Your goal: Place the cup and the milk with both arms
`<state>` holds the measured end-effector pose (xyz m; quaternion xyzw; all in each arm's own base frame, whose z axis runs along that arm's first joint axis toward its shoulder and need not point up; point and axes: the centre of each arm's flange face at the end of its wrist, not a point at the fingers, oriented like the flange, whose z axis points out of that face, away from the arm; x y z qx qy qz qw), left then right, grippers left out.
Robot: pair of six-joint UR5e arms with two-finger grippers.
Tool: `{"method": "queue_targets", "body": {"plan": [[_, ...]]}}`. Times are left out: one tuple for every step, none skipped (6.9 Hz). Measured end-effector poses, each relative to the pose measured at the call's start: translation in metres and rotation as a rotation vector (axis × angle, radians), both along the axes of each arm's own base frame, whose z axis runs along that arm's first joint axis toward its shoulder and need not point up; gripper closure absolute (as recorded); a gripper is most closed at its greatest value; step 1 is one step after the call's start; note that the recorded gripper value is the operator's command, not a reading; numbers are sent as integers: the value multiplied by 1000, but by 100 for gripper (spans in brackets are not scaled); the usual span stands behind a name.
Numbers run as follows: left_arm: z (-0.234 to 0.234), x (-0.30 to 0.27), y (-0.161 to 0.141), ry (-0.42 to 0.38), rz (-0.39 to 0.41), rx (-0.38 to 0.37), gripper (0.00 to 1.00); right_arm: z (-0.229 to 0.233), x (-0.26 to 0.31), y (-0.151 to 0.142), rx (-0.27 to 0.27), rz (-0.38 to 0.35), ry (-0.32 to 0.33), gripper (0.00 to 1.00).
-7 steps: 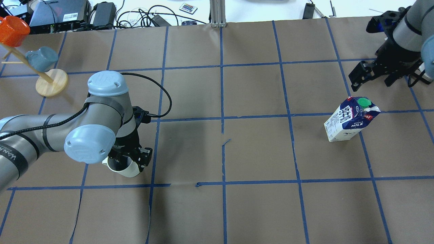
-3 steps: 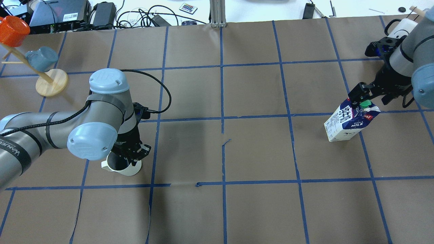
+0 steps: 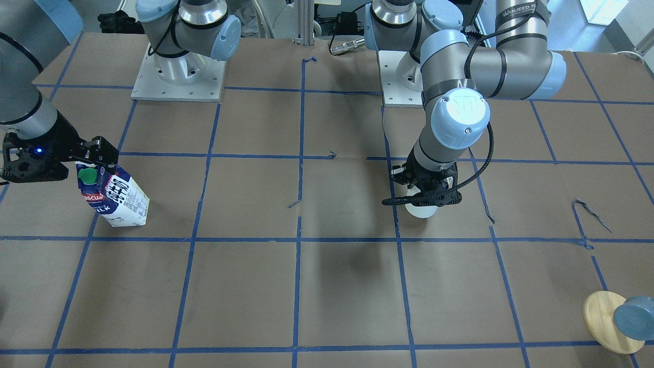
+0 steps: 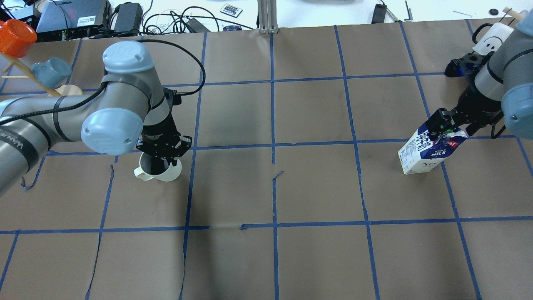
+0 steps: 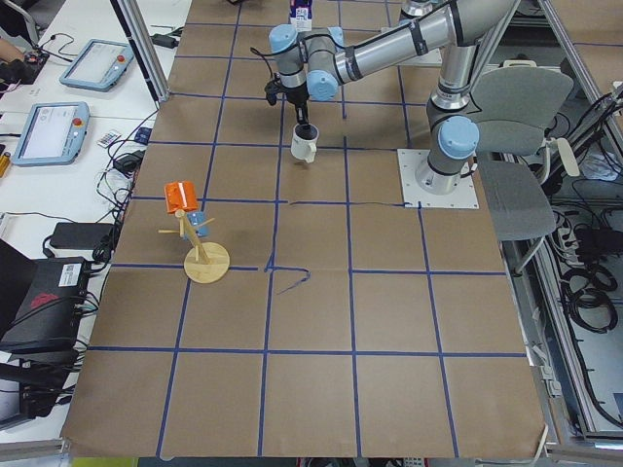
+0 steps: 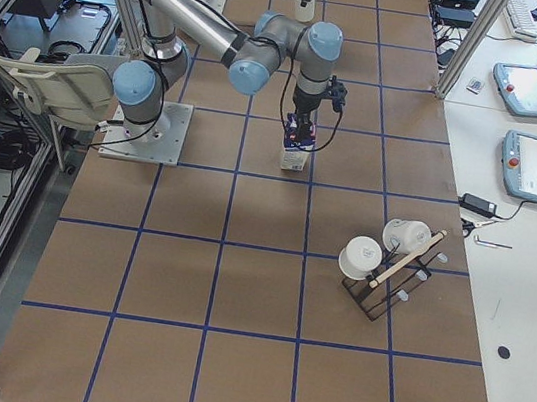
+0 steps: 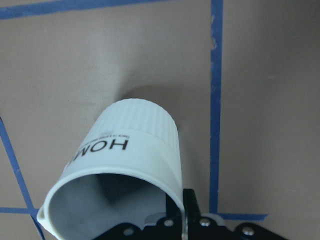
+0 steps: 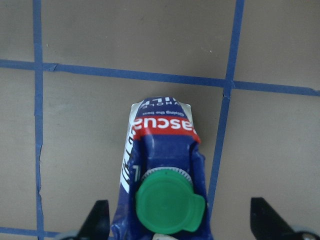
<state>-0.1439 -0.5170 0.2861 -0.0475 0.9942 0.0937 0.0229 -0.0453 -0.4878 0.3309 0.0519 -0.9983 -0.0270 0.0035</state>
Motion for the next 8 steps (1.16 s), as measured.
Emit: {"method": "queue_targets", "body": {"plan": [[6, -25, -30, 26, 69, -25, 100, -2, 1, 1, 5, 1, -2, 55], [8, -57, -56, 49, 134, -45, 100, -3, 1, 2, 7, 0, -3, 60], [11, -96, -80, 73, 208, -62, 100, -2, 1, 1, 5, 1, -2, 68], [11, -135, -100, 90, 282, -77, 100, 1, 0, 0, -1, 3, 3, 72], [7, -168, -118, 109, 367, -86, 100, 5, -1, -2, -10, 4, 5, 74], [3, -193, -130, 121, 456, -91, 100, 8, -1, -3, -17, 5, 5, 74], [-3, -212, -137, 124, 512, -93, 100, 14, 0, -6, -22, 7, 4, 74], [-9, -221, -142, 124, 533, -96, 23, 28, 1, -12, -26, 8, -7, 74]]}}
